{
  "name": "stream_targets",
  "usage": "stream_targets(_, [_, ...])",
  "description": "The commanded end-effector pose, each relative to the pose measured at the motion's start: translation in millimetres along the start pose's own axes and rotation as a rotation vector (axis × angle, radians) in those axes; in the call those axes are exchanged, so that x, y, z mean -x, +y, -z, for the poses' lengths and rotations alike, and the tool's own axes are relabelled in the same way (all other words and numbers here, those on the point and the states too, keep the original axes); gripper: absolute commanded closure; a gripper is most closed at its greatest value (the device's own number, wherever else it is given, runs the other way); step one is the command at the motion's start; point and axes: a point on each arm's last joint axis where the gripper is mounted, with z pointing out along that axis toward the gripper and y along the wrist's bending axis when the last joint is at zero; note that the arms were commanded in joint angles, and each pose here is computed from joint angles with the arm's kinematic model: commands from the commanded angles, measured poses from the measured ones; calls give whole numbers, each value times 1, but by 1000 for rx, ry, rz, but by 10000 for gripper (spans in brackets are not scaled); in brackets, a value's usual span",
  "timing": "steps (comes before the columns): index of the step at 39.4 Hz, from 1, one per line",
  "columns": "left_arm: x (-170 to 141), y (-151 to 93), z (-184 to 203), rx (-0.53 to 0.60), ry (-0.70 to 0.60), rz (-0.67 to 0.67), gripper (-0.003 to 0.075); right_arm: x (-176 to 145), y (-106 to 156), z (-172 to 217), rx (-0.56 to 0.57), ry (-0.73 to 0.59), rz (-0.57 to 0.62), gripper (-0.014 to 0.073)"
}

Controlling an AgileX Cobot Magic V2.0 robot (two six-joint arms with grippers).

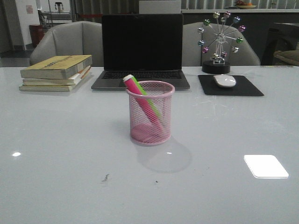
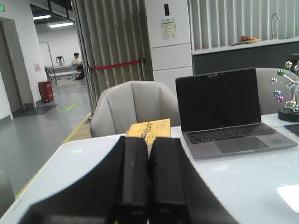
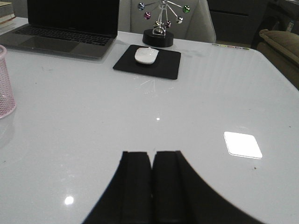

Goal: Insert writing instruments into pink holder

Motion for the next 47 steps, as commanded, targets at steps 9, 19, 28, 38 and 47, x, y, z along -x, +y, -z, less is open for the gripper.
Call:
stream_targets(9, [-17, -3, -1, -12, -42, 95, 629, 8, -1, 2, -10, -101, 17, 545])
stream_targets(19, [-32, -4, -2, -14, -4, 113, 629, 8, -1, 2, -10, -101, 17, 545])
stream_targets(28, [-52, -6, -3, -13, 40, 168, 629, 8, -1, 2, -10, -101, 17, 545])
stream_targets(38, [-55, -7, -3, -16, 57, 124, 629, 8, -1, 2, -10, -101, 17, 545])
stream_targets(47, [-55, -7, -3, -14, 55, 168, 629, 8, -1, 2, -10, -101, 17, 545])
